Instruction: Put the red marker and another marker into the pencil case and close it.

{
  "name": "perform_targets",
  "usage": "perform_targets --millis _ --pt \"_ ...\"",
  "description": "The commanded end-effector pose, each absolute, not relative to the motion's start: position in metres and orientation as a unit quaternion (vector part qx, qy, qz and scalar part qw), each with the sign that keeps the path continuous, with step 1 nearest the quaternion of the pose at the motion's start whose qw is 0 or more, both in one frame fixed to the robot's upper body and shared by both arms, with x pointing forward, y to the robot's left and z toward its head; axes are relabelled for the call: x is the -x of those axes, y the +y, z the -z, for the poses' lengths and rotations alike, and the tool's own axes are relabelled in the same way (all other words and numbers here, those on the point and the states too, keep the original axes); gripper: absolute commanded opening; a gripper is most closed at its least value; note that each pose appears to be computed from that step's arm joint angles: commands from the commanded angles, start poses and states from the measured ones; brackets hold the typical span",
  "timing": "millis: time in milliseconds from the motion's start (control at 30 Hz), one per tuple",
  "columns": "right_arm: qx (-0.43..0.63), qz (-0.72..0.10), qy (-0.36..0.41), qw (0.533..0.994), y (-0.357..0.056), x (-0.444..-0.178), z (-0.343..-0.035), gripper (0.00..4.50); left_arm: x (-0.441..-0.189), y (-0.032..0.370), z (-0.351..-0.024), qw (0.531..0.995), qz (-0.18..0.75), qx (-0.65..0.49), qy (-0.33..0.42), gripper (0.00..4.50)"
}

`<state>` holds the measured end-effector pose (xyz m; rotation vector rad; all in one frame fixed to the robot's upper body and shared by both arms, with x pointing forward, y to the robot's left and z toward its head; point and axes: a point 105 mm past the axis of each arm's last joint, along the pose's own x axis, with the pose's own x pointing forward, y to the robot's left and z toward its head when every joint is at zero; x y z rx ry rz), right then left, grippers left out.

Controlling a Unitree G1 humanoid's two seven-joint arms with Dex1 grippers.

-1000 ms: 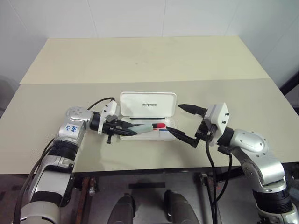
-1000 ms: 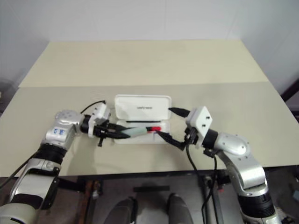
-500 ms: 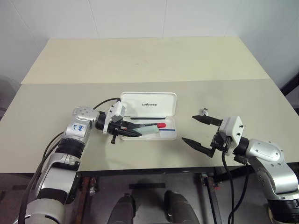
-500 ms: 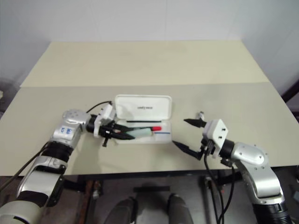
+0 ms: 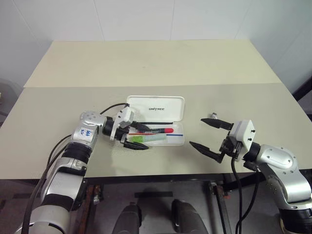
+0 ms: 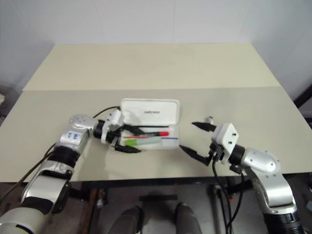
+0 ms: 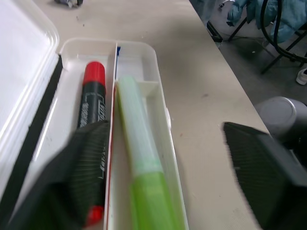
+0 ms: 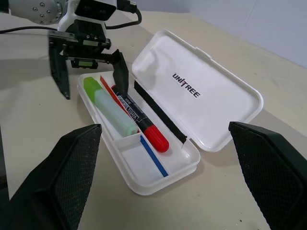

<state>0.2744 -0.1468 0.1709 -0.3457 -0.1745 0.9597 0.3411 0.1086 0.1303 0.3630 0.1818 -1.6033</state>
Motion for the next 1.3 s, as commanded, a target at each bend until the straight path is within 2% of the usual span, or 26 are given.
perform_targets --millis 33,500,567,667,767,867,1300 --pt "0.167 -0.467 -0.115 0.861 -0.138 -0.27 -0.186 4.5 -0.344 0.106 -0.15 0.677 0.714 -0.177 0.032 4.46" --pt "0.169 -0.462 -0.109 0.864 -0.137 -0.274 -0.187 4.5 -0.331 0.107 -0.173 0.679 0.714 -0.167 -0.037 4.46" --pt "0.184 -0.43 -0.089 0.879 -0.15 -0.285 -0.182 4.5 -0.326 0.109 -0.18 0.679 0.714 -0.163 -0.045 4.46" --pt "0.178 -0.323 -0.066 0.927 -0.182 -0.314 -0.183 4.5 -0.32 0.114 -0.196 0.689 0.703 -0.163 -0.063 4.46" --pt "0.166 -0.253 -0.066 0.951 -0.199 -0.329 -0.187 4.5 -0.318 0.117 -0.205 0.701 0.691 -0.165 -0.072 4.46" --pt "0.109 -0.165 -0.065 0.978 -0.213 -0.346 -0.19 4.5 -0.318 0.127 -0.216 0.721 0.666 -0.171 -0.082 4.46" --pt "-0.012 -0.076 0.007 0.997 -0.194 -0.365 -0.142 4.5 -0.32 0.155 -0.227 0.769 0.603 -0.193 -0.087 4.46"
